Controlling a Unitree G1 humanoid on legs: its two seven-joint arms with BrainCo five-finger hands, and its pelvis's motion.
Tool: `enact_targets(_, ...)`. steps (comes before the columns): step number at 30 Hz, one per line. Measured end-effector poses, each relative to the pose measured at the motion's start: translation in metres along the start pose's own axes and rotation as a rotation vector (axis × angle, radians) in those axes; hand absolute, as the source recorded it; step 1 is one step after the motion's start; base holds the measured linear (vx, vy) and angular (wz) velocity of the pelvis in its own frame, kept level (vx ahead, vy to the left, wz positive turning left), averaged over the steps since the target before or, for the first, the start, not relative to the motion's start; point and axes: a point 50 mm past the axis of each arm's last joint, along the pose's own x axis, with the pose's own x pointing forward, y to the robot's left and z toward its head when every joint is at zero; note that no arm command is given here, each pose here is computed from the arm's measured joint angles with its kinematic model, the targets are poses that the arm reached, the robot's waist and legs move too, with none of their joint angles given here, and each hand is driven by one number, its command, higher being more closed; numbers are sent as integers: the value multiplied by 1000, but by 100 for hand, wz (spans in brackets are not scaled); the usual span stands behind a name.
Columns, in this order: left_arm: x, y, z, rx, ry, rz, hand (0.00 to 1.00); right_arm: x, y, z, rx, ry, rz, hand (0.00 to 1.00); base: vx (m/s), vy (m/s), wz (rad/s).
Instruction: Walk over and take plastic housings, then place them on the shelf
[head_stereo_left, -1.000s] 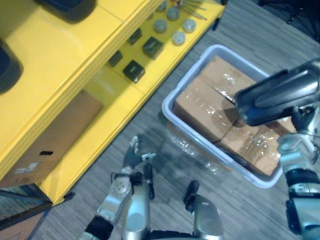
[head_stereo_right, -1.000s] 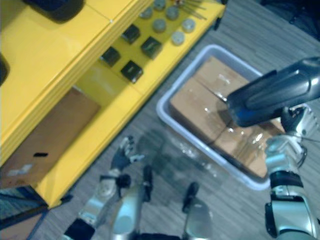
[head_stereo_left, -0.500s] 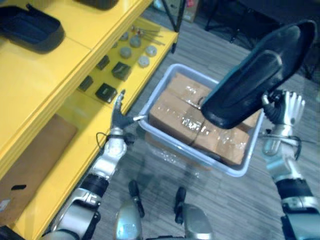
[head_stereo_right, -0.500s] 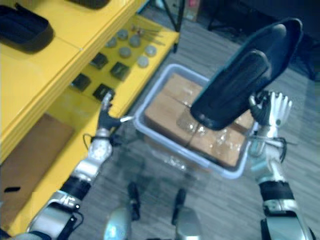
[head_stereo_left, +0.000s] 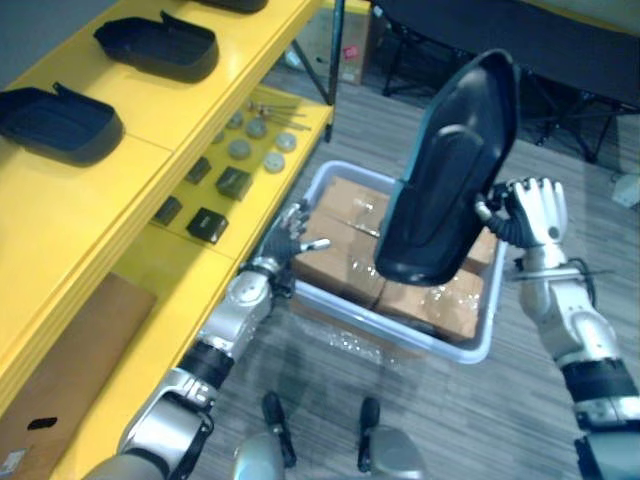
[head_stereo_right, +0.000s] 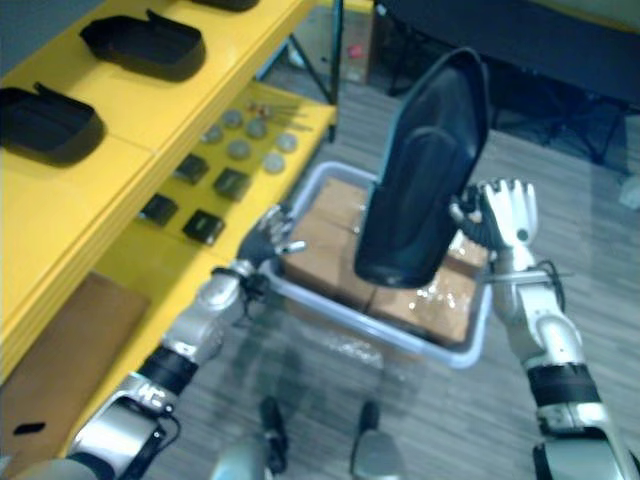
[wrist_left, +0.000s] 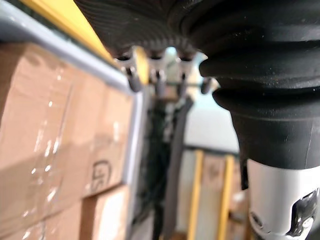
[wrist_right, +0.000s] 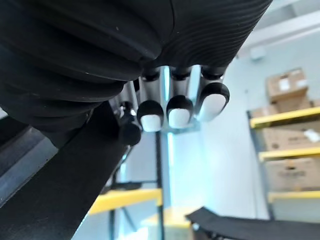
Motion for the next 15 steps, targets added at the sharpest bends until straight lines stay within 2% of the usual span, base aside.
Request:
enact_targets(8,0,-17,4,-196,26,-171,0,-1,11,14,-9,-85,72,100,-8,10,1)
enact_targets(15,-1,-25,-2,-173,80,-225,0,3,18,21,-9,-114,119,100,-7,13,1)
